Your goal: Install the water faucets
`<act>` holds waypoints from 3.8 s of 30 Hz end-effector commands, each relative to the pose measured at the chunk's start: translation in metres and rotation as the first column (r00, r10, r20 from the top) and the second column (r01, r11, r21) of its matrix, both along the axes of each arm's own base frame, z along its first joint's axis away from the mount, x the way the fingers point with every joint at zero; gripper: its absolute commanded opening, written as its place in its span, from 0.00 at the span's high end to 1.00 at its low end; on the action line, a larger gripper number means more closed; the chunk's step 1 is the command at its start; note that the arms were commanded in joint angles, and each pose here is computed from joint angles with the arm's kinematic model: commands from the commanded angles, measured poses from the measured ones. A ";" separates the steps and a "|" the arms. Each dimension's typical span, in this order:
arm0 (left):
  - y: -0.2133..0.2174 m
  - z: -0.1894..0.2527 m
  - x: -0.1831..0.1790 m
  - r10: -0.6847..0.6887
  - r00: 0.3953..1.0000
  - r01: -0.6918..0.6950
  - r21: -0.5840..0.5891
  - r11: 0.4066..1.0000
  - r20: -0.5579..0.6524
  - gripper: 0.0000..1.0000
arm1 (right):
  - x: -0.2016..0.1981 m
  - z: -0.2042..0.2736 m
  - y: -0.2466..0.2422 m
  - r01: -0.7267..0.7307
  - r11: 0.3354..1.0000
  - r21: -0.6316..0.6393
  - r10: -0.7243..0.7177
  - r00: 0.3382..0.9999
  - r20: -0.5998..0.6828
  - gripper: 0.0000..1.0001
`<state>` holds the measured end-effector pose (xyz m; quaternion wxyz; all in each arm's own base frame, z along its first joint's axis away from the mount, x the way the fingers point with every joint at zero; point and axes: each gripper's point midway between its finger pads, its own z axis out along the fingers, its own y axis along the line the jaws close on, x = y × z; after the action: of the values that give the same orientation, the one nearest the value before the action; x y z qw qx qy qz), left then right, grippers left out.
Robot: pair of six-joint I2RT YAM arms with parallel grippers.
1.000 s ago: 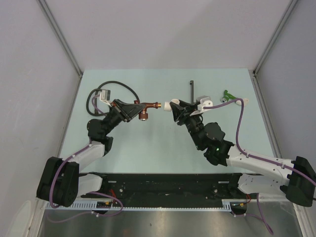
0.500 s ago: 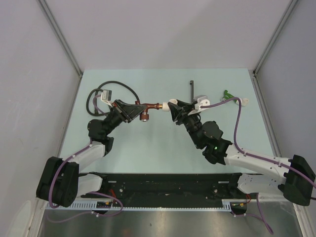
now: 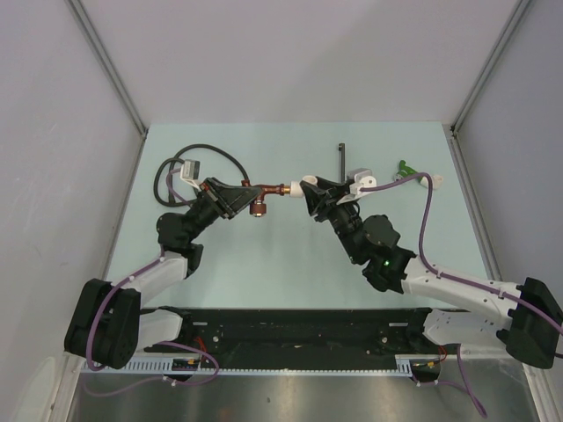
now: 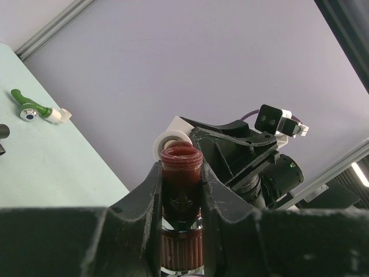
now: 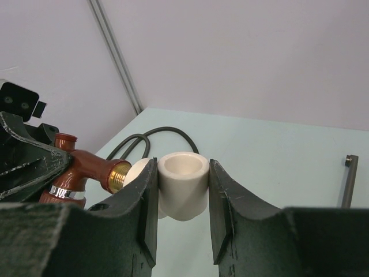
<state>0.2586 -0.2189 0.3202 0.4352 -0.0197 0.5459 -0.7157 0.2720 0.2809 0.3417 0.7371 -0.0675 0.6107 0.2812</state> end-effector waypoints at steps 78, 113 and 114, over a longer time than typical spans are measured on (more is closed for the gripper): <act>-0.002 0.057 -0.054 -0.035 0.932 0.067 -0.077 0.995 0.362 1.00 | -0.029 0.050 0.032 -0.242 0.968 0.070 0.238 0.970 0.057 1.00; -0.023 0.051 -0.074 -0.135 0.848 0.137 0.035 0.990 0.513 1.00 | -0.015 0.031 0.021 -0.218 0.967 0.131 0.247 0.930 -0.274 1.00; -0.023 0.051 -0.074 -0.133 0.845 0.135 0.035 0.990 0.518 1.00 | -0.015 0.033 0.021 -0.217 0.966 0.137 0.248 0.927 -0.280 1.00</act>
<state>0.2518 -0.2353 0.3177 0.4533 0.0352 0.5443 -0.7050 0.2758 0.2773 0.3455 0.6384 -0.0624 0.6991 0.3159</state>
